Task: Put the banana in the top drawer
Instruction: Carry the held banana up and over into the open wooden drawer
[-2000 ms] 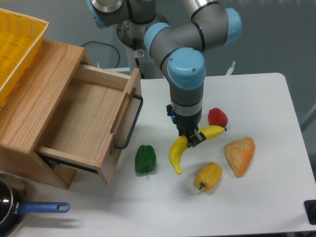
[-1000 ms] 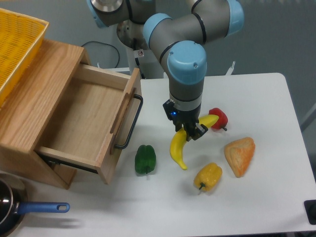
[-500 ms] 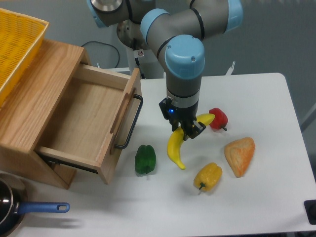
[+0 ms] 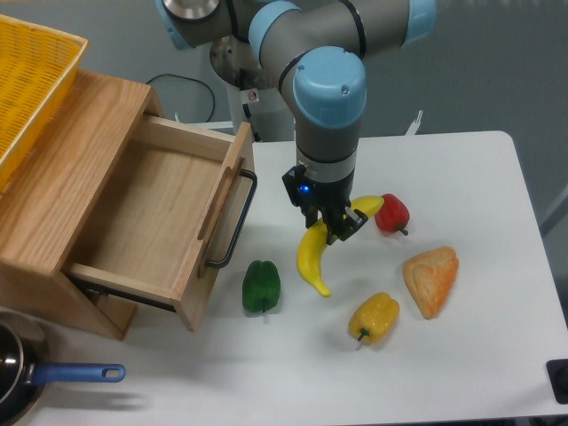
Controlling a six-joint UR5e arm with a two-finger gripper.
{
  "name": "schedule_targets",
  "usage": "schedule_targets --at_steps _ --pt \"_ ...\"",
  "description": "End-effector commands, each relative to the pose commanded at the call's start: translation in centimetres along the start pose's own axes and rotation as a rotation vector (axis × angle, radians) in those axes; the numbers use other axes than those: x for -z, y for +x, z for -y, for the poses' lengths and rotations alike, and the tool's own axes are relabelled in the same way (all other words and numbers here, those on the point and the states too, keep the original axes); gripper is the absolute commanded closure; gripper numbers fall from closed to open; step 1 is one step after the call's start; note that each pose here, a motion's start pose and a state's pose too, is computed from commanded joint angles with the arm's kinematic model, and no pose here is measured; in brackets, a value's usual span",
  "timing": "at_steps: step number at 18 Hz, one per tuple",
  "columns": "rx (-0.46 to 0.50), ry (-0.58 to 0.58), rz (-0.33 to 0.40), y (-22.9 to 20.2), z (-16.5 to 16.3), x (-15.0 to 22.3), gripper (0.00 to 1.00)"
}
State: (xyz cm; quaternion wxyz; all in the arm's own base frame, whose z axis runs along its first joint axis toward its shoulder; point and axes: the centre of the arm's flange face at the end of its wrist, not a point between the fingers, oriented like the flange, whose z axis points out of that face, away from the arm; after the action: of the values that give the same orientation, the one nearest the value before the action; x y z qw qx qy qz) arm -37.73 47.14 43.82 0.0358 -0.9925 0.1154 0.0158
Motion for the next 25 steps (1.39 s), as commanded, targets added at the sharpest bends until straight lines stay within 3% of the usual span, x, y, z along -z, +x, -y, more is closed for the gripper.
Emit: schedule_targets --at_steps 25 --pt "0.030 -0.004 -0.144 6.9 -2.4 7.7 0.55"
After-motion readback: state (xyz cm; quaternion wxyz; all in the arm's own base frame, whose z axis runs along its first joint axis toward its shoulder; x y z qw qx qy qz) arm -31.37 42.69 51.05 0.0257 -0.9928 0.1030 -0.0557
